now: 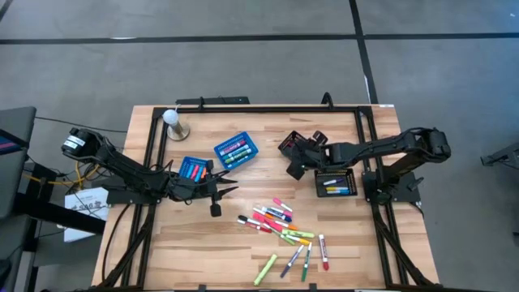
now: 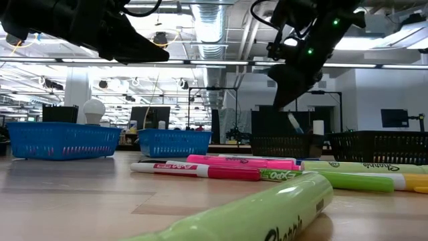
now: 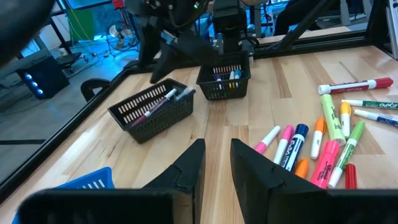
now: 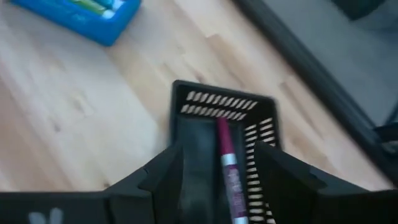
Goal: Pick & Place Markers
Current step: Put the light blue marker pen into the top black bin
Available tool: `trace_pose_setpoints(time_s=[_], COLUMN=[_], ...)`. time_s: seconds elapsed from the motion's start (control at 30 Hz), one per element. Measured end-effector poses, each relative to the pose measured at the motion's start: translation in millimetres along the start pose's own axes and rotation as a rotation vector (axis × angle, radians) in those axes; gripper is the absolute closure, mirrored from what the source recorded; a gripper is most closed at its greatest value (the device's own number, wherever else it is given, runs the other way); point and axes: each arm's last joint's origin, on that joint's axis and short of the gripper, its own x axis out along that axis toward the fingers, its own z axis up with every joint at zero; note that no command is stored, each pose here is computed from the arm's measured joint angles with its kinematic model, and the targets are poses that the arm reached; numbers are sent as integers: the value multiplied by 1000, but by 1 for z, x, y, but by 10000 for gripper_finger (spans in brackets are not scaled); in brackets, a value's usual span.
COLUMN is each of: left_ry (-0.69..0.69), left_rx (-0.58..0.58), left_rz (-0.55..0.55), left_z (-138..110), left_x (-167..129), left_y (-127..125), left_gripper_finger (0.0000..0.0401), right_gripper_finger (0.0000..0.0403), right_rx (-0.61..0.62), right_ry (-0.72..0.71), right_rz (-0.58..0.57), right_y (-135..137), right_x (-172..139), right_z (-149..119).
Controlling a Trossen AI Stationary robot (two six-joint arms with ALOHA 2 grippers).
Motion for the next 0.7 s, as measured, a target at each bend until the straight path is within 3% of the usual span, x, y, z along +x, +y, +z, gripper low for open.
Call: trace_pose_setpoints(time_s=[0.13,0.23,0.53,0.7], left_ry=[0,0,0,0], left_rx=[0,0,-8,-8], left_rz=[0,0,0,0], left_z=[0,0,0,0], left_x=[0,0,0,0], left_y=[0,0,0,0], left_gripper_finger=[329,329,329,329], right_gripper_finger=[227,234,261,307], right_rx=[0,6,-114,-88], right_ry=[-27,-22,160,211], right_rz=[-112,-122,97,137], right_y=[-5,-8,2,0], right_x=[1,3,-3,-3], right_z=[1,1,-15,-18])
